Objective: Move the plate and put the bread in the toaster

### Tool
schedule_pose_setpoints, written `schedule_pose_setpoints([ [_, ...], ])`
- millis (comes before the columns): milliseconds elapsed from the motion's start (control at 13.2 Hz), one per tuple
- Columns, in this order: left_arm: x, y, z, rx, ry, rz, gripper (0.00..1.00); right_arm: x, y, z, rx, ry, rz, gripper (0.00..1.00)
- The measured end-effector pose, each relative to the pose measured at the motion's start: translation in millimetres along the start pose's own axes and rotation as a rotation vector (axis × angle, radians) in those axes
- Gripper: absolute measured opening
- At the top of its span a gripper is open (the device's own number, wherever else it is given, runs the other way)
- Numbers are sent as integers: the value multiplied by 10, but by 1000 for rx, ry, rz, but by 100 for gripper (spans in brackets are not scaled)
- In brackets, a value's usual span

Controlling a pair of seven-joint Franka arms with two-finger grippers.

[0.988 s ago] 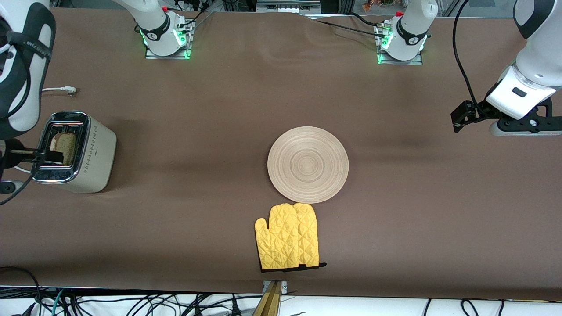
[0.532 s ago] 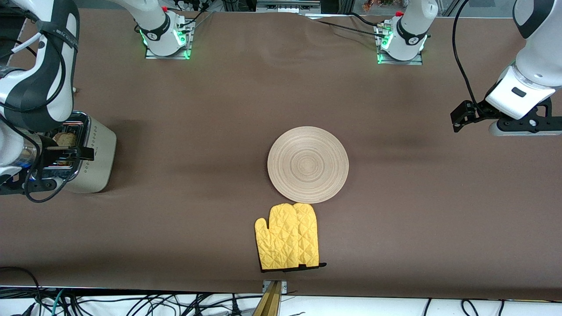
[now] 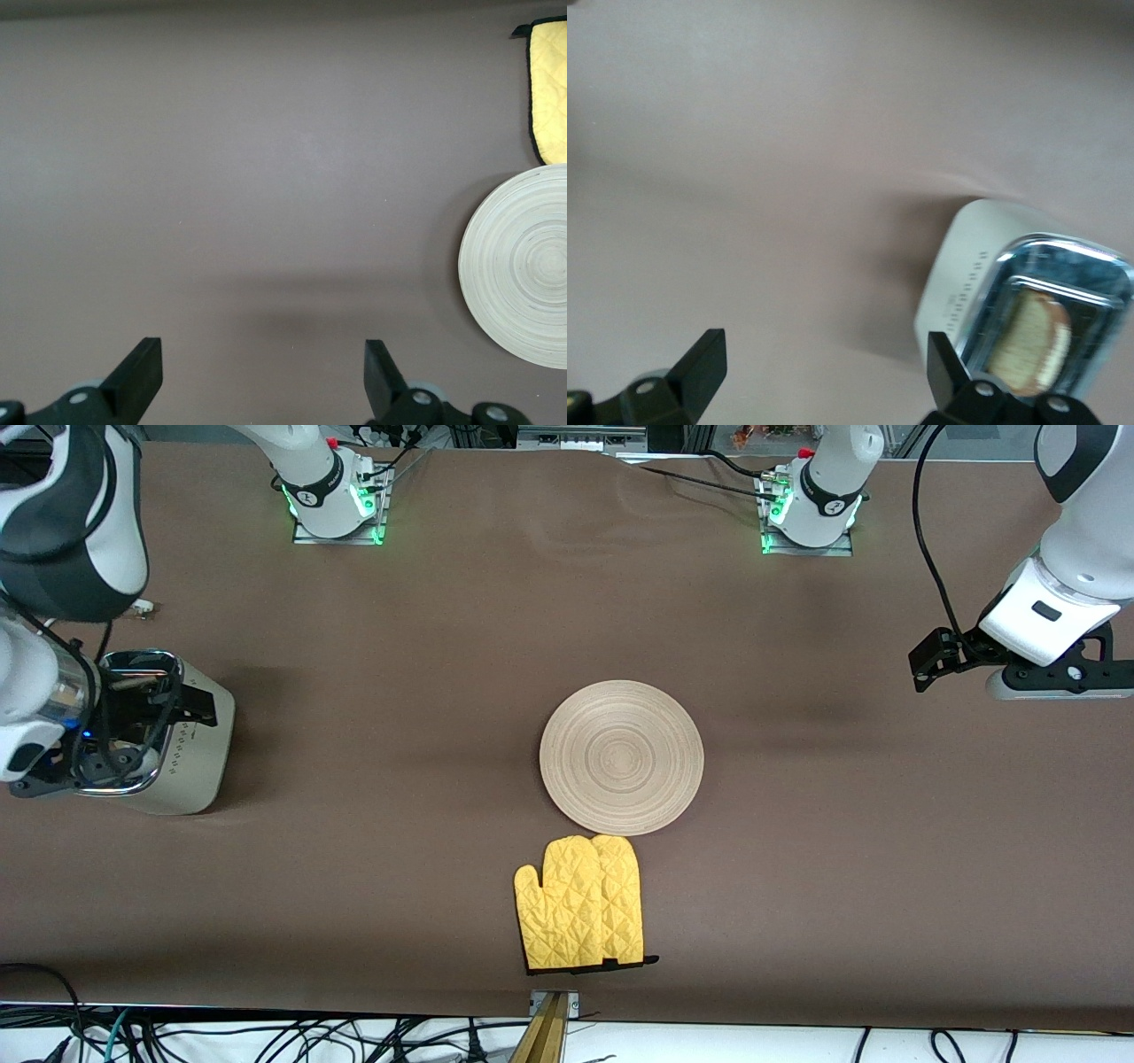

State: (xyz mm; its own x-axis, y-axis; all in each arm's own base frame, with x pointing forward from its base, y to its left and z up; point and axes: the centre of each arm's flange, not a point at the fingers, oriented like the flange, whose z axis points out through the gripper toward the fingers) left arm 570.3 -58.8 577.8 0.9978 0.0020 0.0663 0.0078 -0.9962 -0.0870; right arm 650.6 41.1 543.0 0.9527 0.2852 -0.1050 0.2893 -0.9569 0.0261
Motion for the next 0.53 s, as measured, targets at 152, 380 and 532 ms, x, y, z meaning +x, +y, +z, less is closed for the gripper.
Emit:
schedule_pose_setpoints([
  [152,0,2,0,0,0,0,100,-141,61,-127,-5,45,-5,100],
  [380,-1,8,0,0,0,1,100,-392,236,-160,20,70,16,100],
  [532,-1,10,-1,0,0,2,100,-542,293,-215,30,82,25,100],
])
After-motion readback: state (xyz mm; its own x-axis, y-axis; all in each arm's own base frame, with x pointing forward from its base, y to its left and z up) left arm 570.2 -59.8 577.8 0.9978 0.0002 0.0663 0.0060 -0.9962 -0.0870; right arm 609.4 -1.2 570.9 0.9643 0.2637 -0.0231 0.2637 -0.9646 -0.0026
